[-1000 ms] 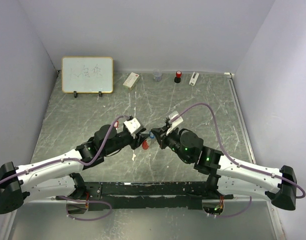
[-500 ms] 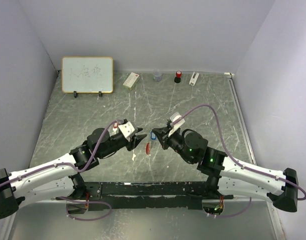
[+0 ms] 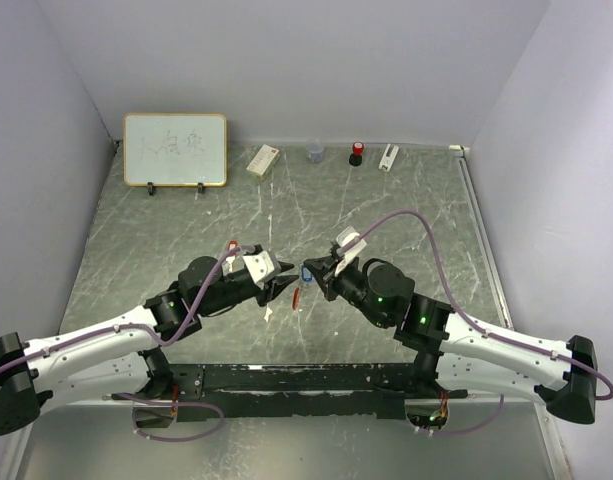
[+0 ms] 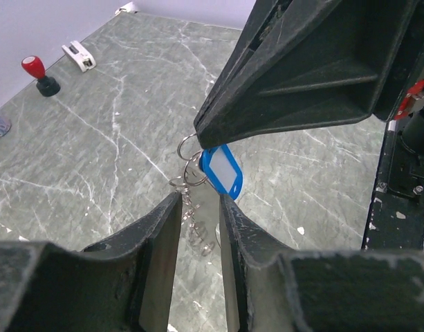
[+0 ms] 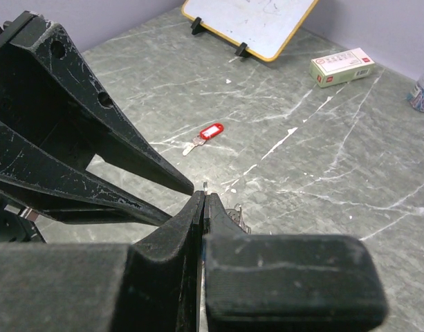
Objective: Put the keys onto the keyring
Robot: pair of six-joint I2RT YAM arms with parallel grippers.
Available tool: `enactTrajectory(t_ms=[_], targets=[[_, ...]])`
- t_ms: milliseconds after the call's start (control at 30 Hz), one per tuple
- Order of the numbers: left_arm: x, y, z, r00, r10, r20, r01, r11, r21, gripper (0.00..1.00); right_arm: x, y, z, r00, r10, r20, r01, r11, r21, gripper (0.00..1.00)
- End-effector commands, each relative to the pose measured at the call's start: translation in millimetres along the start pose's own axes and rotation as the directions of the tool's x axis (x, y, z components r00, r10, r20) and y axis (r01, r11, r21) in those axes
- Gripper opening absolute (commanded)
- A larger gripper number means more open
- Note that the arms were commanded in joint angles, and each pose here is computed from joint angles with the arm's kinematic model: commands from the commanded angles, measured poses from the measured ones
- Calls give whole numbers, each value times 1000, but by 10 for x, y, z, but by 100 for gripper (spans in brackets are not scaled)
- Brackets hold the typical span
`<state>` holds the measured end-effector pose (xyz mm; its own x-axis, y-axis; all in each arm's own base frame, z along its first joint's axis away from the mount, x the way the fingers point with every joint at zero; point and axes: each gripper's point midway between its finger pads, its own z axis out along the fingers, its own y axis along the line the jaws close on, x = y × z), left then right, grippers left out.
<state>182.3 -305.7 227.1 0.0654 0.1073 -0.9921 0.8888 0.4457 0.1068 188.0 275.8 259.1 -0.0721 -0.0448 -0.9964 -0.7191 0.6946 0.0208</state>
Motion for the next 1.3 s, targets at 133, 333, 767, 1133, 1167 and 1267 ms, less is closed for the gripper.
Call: enactTrajectory(t_ms=[133,333,767,1133,1167,1267], targets=[[-177,-43,71,997,30,65,-33,999,42,38,-19,35,5,1000,-10,11,10,1000,-27,0],[-157,-30,77,998,37,59,-39,999,36,35,2,53,8,1000,-20,4,21,999,-39,0],[-195,30,-91,991,90,99,-90,996,-7,37,1,70,-48,999,-43,3,43,997,-64,0],[-179,-108,0,991,98,97,-105,991,80,35,-21,103,-75,999,-46,6,46,995,-89,0],[-172,-117,7,991,98,96,-106,991,85,35,-20,106,-77,999,-46,5,46,995,-91,0],[-168,-125,28,990,102,94,-110,990,92,34,-16,122,-79,999,-47,4,47,994,-100,0]])
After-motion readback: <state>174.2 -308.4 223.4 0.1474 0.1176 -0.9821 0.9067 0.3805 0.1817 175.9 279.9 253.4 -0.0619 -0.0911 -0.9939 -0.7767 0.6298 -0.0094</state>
